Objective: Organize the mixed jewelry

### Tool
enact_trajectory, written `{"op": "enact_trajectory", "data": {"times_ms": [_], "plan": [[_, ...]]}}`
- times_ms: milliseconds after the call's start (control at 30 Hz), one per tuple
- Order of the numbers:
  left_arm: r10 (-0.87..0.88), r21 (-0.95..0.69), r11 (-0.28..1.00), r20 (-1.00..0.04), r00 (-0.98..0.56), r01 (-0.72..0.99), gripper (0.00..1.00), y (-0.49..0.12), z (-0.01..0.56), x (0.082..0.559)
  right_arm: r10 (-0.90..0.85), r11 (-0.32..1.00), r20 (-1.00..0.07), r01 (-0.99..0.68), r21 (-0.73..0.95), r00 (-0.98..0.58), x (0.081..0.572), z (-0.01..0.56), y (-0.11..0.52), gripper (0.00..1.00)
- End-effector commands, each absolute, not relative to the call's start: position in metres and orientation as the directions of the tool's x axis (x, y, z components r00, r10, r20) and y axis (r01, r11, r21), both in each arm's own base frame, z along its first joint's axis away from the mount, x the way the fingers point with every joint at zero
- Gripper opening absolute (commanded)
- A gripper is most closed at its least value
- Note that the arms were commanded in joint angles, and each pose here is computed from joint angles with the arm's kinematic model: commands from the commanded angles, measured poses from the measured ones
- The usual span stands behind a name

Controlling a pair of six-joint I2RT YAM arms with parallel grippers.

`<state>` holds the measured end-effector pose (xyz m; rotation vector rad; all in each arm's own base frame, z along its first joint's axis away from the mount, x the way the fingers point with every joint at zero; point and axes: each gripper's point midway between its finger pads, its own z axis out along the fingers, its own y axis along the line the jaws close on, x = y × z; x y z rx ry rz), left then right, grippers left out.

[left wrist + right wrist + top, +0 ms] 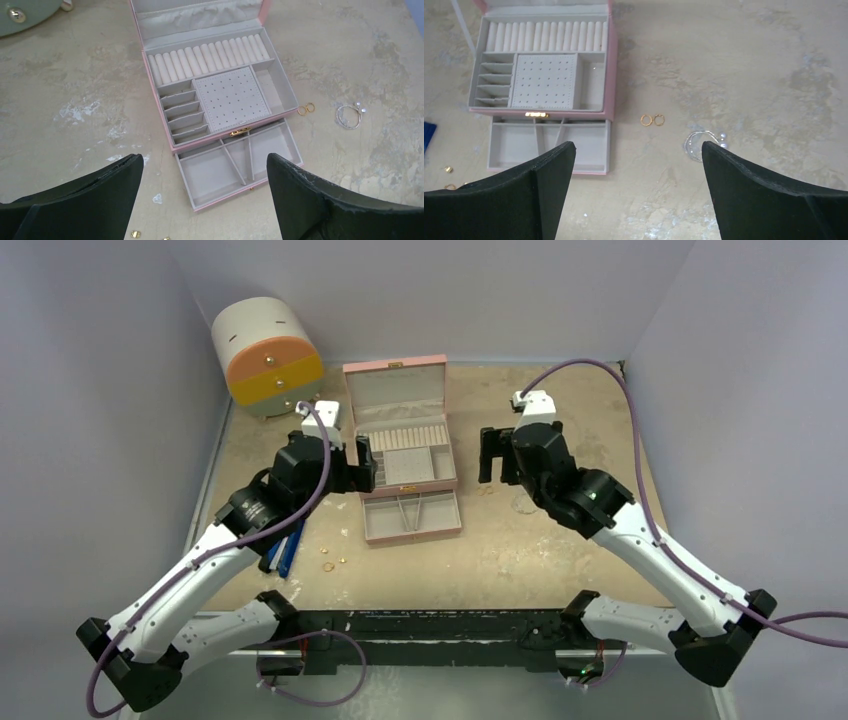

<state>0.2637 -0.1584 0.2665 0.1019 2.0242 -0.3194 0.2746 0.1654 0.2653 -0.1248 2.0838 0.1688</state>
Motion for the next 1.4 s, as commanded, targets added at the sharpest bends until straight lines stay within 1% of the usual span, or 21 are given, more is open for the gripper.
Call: {"op": "enact_trajectory", "data": {"times_ms": [0,200,333,633,1000,1167,1367], "plan": [[-0.144,-0.226,0.961,-0.899,-0.413,0.159,0.93,-0.151,0.277,0.264,-0.016,0.999,-0.899,-0.045,0.005,-0.437,0.276,0.283,0.137,0.99],[-0.148,-0.22,0.967,-0.895,-0.42,0.128,0.92,-0.143,0.261,0.26,-0.028,0.998,-0.892,0.036,-0.049,-0.451,0.274,0.264,0.115,0.99],[-0.123,-0.198,0.971,-0.893,-0.433,0.132,0.92,-0.14,0.256,0.257,-0.032,0.998,-0.847,0.03,-0.056,-0.531,0.279,0.237,0.107,0.99],[-0.086,-0.162,0.977,-0.896,-0.435,0.139,0.92,-0.134,0.247,0.253,0.033,0.998,-0.758,0.064,-0.011,-0.651,0.289,0.189,0.091,0.98],[-0.081,-0.168,0.973,-0.892,-0.445,0.159,0.92,-0.134,0.232,0.247,0.138,0.989,-0.666,0.135,0.056,-0.733,0.307,0.141,0.073,0.97],[-0.077,-0.161,0.975,-0.893,-0.443,0.156,0.92,-0.133,0.233,0.246,0.171,0.984,-0.616,0.165,0.067,-0.769,0.319,0.119,0.063,0.94],[-0.074,-0.154,0.976,-0.896,-0.437,0.152,0.92,-0.131,0.233,0.247,0.212,0.976,-0.57,0.204,0.078,-0.794,0.332,0.092,0.05,0.87]]}}
